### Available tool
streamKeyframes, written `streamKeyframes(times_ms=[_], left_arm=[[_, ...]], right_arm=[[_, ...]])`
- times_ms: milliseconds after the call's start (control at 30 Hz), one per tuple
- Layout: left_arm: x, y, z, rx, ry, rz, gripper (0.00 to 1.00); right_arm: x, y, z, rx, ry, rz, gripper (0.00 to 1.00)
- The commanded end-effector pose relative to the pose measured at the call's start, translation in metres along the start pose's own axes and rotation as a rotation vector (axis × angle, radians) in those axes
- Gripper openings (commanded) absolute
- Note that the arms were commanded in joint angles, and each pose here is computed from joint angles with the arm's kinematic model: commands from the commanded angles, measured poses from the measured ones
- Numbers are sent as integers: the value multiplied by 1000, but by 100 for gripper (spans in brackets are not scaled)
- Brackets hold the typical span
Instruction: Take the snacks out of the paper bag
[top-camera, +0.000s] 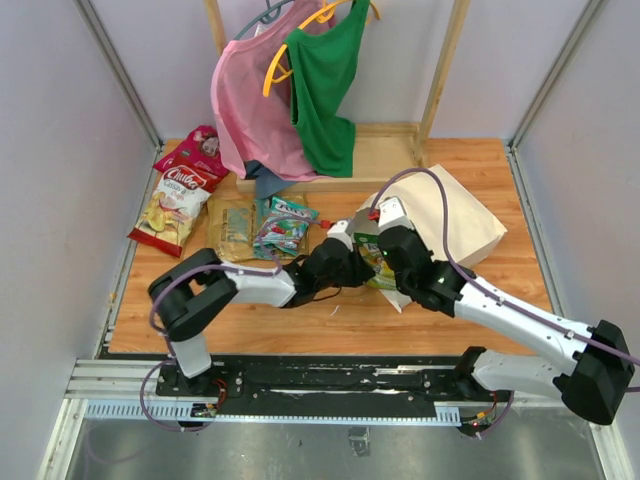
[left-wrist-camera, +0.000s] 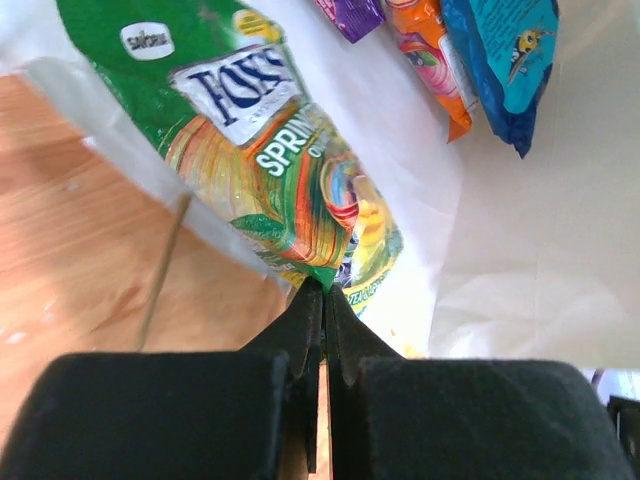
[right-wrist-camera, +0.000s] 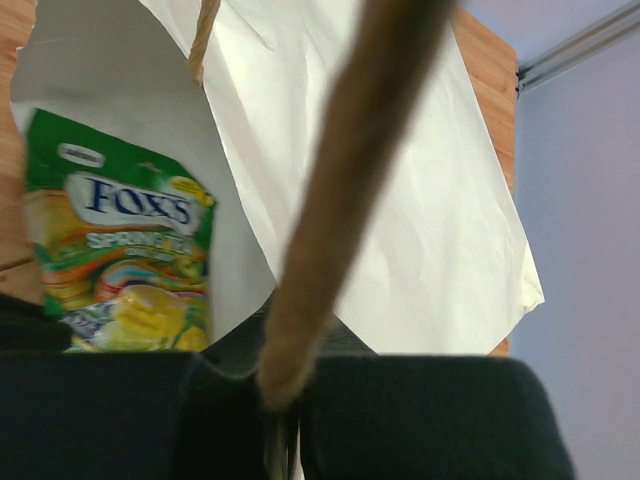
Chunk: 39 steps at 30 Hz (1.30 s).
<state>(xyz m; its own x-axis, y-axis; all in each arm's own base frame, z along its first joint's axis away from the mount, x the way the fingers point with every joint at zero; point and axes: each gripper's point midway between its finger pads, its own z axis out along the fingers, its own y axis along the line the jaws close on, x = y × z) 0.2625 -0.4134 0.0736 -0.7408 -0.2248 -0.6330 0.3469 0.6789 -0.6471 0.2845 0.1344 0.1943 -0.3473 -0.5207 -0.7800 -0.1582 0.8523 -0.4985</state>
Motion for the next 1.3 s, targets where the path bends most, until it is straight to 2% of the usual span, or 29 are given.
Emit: streamKeyframes(times_ms=[0,133,300,667,767,967,1133,1267], left_arm=[[-31,-3,-43,-14,-118,82,1],[-44,10,-80,-43,-169,108,0],[-66,34,-124,-57,-216,25,0],[-129,116,-223,-317,-436,-110,0],[-143,130,-232,-310,-456,-111,1],[-184,147,-232,-140,-460,-216,1],[-213,143,-215,-97,-406,-162,0],[-220,145,-225,-113,-495,-213,1]], right_arm=[[-3,-5,0,4,-20,67,1],[-2,-5,0,-6,-23,81,1],[-1,-6,0,-13,-24,91,1],[-1,-2,0,-44,-27,103,1],[-1,0,0,-53,-27,105,1],[0,1,0,-57,-23,103,1],[1,3,0,-62,-21,101,1],[3,2,0,-57,-15,93,1]])
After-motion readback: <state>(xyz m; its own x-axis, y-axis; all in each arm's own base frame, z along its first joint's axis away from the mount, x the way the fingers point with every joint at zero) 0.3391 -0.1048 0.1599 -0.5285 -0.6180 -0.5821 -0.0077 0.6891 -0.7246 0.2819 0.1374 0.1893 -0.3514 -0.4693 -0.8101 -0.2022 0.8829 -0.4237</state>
